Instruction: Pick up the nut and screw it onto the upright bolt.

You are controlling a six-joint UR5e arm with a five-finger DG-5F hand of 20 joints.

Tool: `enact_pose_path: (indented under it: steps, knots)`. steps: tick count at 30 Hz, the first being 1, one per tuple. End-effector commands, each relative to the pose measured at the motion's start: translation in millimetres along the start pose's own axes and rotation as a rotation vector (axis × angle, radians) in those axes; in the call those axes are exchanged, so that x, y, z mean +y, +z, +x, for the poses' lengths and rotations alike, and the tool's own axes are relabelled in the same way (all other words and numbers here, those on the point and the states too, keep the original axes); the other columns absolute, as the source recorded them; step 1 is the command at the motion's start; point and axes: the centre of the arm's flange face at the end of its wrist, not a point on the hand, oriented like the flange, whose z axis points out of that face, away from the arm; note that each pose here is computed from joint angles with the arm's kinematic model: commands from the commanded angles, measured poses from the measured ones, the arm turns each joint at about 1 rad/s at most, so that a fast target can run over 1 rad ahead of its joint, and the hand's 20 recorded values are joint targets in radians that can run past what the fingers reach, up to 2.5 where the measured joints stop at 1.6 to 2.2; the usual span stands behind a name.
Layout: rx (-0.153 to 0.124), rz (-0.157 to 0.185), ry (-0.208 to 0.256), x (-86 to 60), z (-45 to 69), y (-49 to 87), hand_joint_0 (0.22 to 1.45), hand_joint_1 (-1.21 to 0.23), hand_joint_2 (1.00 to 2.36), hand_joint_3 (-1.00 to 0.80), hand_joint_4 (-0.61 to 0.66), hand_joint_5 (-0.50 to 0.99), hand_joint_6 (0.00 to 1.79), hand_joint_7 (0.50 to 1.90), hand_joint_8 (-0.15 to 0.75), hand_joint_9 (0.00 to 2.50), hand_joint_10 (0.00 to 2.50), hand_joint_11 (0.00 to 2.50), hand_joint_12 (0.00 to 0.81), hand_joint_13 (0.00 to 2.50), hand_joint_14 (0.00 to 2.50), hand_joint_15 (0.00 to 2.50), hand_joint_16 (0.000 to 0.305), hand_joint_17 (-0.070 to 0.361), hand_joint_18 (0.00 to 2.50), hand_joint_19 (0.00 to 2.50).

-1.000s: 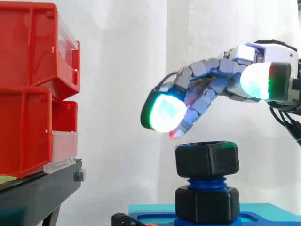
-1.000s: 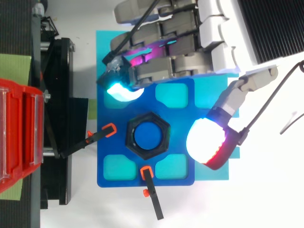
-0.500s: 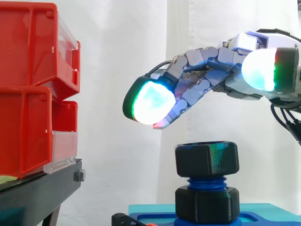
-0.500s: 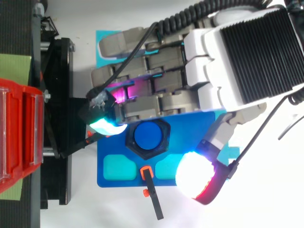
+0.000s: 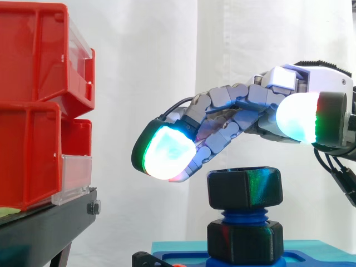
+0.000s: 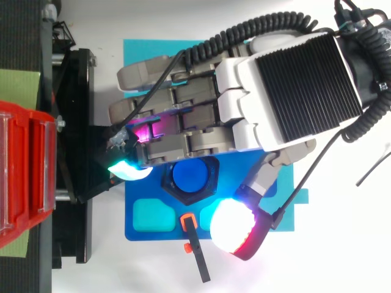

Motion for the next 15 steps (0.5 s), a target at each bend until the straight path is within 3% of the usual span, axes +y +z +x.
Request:
enact_pose_path:
  steps: [1,9,11,15]
  knots:
    - [0.004,0.003,0.009,-1.6,1.2,-1.5,0.47,-0.12,1.0,-0.5,0.18,-0.14,0.5,0.64,0.222,0.75,0.0,0.0,0.238,0.51,0.0,0.0,0.027,0.061,0.22,0.0]
    - [0.008,0.005,0.009,-2.4,1.4,-2.5,0.47,-0.12,1.0,-0.5,0.2,-0.11,0.5,0.78,0.237,0.77,0.0,0.0,0.243,0.53,0.0,0.0,0.027,0.062,0.24,0.0]
    - [0.018,0.007,0.014,-2.1,2.4,-3.5,0.47,-0.12,1.0,-0.5,0.21,-0.1,0.5,0.84,0.238,0.77,0.0,0.0,0.244,0.54,0.0,0.0,0.027,0.061,0.25,0.0]
    - [0.069,0.021,0.036,-2.4,7.3,-10.2,0.47,-0.12,1.0,-0.5,0.23,-0.1,0.5,0.89,0.243,0.78,0.0,0.0,0.243,0.55,0.0,0.0,0.027,0.06,0.27,0.0]
